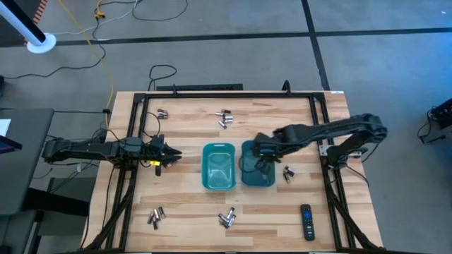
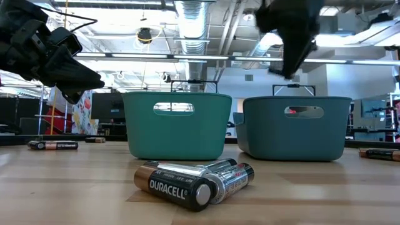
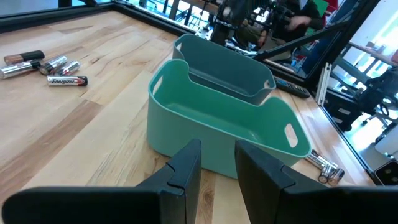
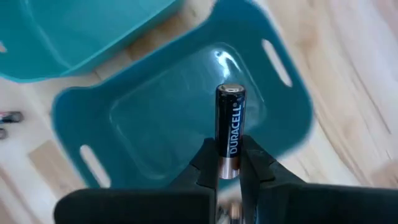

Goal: Sort batteries
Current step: Put the black battery into the blue bin

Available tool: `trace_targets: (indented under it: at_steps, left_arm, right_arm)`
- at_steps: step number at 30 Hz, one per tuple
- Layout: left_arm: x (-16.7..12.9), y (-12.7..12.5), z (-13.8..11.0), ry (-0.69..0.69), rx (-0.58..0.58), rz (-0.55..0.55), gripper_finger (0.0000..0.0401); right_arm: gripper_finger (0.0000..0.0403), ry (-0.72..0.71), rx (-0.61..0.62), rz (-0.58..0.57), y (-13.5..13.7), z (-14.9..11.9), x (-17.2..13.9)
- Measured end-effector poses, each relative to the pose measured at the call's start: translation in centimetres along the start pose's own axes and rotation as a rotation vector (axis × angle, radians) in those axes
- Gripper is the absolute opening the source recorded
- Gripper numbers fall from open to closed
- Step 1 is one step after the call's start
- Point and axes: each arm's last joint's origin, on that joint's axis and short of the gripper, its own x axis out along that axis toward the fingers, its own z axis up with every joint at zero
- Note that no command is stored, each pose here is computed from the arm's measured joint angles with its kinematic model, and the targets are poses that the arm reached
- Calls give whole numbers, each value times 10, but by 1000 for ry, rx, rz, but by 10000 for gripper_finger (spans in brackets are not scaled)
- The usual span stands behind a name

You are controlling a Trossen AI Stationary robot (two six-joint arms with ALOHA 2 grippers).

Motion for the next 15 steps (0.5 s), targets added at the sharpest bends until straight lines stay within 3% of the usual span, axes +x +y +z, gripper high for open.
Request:
trace_targets:
  at_steps: [15]
  left_arm:
    - [0, 0, 0, 0, 0, 0, 94]
  right_arm:
    - [39, 263, -74, 50, 11, 21, 96]
